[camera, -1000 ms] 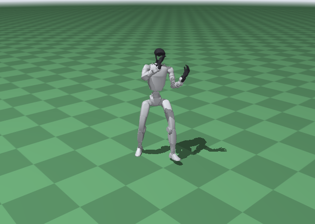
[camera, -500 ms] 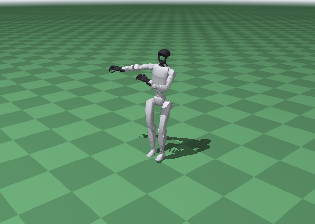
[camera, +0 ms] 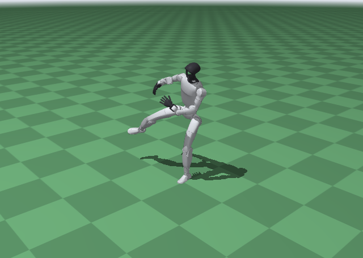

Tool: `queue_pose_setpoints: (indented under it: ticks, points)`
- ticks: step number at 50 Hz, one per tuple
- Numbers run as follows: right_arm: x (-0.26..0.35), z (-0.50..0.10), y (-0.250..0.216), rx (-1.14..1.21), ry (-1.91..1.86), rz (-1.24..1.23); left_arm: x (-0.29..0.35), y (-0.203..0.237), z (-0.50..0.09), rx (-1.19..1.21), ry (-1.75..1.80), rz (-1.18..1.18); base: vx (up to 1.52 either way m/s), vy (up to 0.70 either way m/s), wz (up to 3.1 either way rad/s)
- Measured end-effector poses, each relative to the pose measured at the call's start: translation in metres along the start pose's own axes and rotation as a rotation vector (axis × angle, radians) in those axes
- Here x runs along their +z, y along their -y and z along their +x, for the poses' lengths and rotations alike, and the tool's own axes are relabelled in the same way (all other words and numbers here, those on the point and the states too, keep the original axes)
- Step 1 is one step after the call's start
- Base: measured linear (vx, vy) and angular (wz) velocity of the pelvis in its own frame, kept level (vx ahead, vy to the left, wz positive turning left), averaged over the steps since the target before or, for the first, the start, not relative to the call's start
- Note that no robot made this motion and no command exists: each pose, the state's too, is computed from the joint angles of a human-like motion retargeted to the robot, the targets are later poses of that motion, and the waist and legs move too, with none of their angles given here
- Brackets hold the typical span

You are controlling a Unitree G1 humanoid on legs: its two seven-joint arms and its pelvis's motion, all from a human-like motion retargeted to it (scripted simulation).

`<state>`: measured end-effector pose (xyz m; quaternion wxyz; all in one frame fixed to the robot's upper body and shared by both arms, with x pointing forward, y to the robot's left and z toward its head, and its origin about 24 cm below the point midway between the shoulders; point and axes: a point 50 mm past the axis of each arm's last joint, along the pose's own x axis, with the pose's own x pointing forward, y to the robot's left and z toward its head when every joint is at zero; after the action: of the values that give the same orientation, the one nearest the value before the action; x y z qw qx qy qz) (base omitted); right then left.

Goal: Kungfu

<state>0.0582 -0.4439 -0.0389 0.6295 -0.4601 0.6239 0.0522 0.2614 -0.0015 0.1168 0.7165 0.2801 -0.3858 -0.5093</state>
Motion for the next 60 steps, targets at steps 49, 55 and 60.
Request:
queue_pose_setpoints:
  ticks: [49,55,60]
  points:
    - [0.252,-0.011,-0.002,-0.179,0.614,0.277,-0.053,0.021,-0.034,0.072,-0.225,-0.189,0.04,-0.32,-0.38]
    - [0.318,-0.058,0.048,-0.274,0.881,0.200,-0.056,0.025,0.012,-0.163,-0.232,-0.078,-0.10,-0.33,-0.13]
    - [0.352,-0.099,0.072,-0.267,1.108,0.094,-0.064,0.019,0.021,-0.292,-0.303,0.010,-0.04,-0.13,-0.43]
